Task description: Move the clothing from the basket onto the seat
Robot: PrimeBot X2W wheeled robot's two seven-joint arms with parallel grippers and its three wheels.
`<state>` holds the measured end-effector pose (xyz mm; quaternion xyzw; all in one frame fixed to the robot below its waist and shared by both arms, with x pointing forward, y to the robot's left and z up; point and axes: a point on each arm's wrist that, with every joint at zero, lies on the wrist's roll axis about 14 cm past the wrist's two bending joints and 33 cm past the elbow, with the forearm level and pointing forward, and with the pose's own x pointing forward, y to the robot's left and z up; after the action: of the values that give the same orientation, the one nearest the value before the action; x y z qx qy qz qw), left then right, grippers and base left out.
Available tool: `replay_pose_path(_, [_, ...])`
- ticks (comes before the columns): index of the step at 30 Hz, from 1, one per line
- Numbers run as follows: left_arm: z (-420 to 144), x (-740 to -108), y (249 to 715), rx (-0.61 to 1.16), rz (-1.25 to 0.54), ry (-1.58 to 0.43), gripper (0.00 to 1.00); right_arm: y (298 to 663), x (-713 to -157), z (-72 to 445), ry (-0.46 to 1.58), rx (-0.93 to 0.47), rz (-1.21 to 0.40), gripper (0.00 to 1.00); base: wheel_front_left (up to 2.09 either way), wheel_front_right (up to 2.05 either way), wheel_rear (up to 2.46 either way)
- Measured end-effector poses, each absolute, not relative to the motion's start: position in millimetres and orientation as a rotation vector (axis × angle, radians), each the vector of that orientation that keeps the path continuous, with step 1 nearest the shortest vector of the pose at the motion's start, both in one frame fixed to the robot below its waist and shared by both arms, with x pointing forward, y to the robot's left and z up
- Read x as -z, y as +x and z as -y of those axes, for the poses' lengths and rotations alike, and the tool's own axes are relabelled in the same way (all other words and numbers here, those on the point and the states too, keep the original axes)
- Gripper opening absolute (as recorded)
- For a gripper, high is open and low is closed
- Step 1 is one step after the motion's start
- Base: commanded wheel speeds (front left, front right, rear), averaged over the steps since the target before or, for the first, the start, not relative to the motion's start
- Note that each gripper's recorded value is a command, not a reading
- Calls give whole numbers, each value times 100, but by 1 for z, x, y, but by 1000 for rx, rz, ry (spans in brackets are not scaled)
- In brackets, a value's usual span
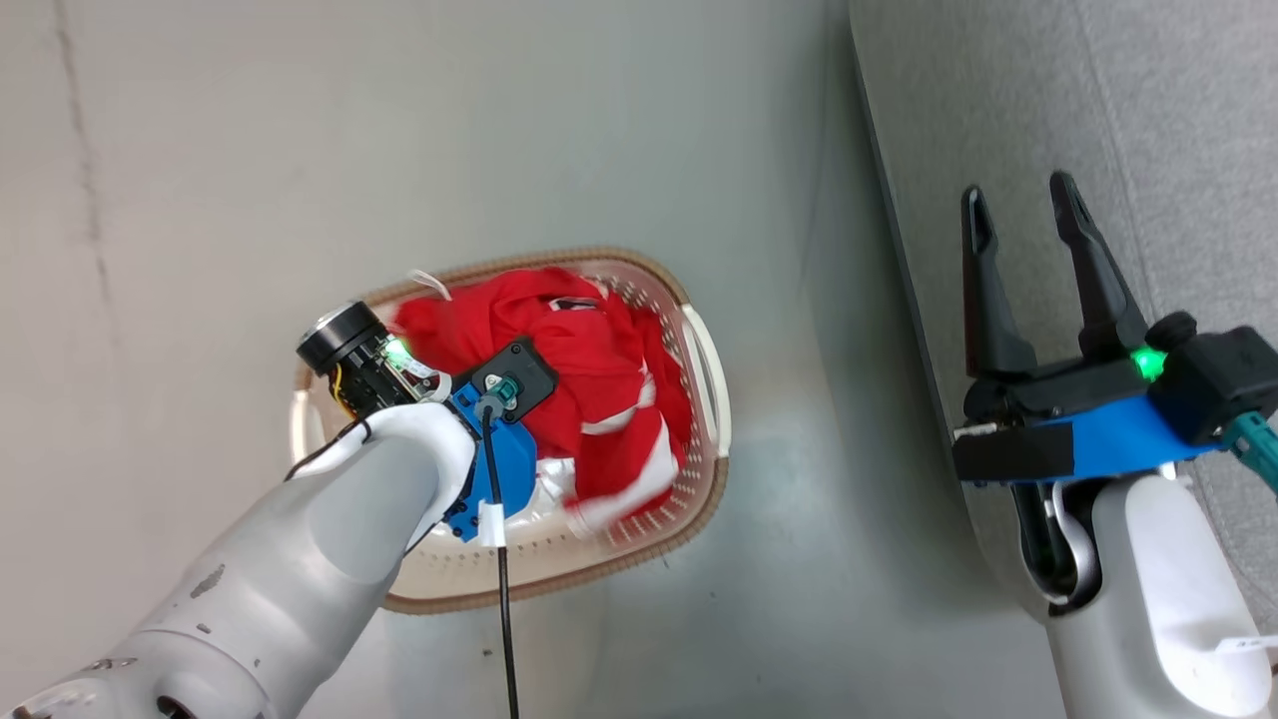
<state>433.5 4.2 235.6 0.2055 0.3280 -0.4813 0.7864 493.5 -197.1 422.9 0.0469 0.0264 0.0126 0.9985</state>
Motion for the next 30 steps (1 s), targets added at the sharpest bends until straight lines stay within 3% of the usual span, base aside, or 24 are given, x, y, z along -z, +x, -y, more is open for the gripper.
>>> replay_pose_path(16, [13, -385, 471, 865, -359, 225, 0, 448, -476, 191, 97, -32, 25, 100, 0, 0, 0])
replay_pose_path(30, [15, -486, 454, 790, -99, 142, 0, 403, -504, 189, 107, -34, 77, 100, 0, 0, 0])
